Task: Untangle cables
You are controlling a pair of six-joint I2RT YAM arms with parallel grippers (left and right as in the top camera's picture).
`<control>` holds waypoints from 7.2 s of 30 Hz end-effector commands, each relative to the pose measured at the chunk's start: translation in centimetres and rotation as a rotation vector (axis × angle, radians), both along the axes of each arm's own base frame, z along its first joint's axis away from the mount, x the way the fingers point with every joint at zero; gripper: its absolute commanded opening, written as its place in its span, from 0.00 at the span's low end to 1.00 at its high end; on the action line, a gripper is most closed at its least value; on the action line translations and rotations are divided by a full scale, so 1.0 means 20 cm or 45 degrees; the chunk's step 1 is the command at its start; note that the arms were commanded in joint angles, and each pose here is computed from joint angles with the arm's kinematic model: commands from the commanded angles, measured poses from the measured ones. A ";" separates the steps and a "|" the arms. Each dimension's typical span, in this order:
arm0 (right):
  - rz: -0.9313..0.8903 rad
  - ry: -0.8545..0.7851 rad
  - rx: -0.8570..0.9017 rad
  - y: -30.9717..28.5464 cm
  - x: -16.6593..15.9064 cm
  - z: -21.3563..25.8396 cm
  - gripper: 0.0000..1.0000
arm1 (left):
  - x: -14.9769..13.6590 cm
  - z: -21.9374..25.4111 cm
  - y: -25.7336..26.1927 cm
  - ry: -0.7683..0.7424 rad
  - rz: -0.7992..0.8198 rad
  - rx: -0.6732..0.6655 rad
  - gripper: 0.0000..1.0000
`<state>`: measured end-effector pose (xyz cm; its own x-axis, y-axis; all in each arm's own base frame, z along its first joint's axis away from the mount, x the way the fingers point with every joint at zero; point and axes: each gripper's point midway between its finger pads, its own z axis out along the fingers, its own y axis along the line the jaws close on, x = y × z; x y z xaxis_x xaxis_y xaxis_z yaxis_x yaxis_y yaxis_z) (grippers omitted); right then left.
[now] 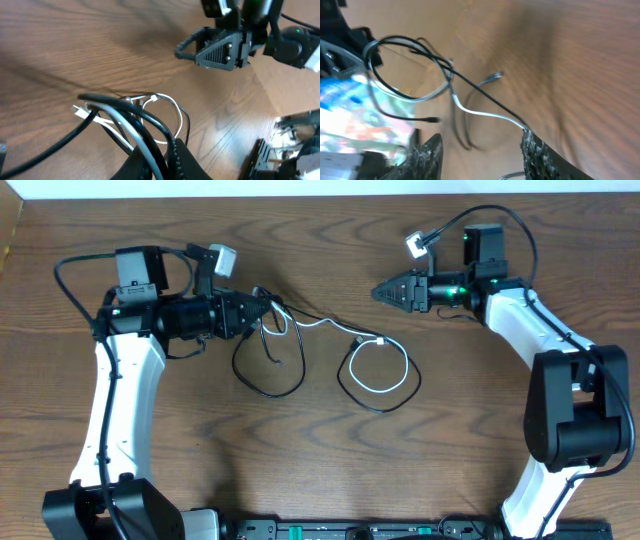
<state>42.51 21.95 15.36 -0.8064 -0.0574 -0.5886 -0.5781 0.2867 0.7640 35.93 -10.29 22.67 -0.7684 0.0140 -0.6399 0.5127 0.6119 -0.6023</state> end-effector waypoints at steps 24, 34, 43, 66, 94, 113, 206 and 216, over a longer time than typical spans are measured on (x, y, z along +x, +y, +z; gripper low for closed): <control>-0.155 1.039 0.152 0.46 -0.11 0.14 0.25 | -0.07 0.10 -0.18 -0.214 -0.247 -0.017 0.08; -0.261 1.256 0.160 0.51 -0.10 0.12 0.43 | -0.07 0.10 -0.18 0.004 -0.126 -0.108 0.07; -0.197 1.270 0.250 0.59 -0.11 0.25 0.41 | -0.04 0.07 -0.19 -0.014 -0.102 -0.028 0.08; -0.186 1.303 0.198 0.64 -0.17 0.21 0.23 | 0.01 0.09 -0.25 -0.030 -0.063 -0.020 0.08; -0.276 0.820 0.004 0.47 -0.07 -0.01 0.01 | 0.05 0.00 -0.17 0.053 0.080 0.095 0.07; -0.327 0.350 -0.520 0.42 -0.14 -0.35 0.01 | 0.02 -0.49 -0.06 0.551 0.255 0.281 0.08; 0.210 0.184 -0.200 0.28 -0.32 -0.25 0.01 | -0.04 -0.22 -0.43 -0.195 -0.607 -0.393 0.13; 0.294 0.133 -0.094 0.30 -0.36 -0.18 0.01 | 0.23 -0.17 -0.08 0.005 -0.228 -0.463 0.45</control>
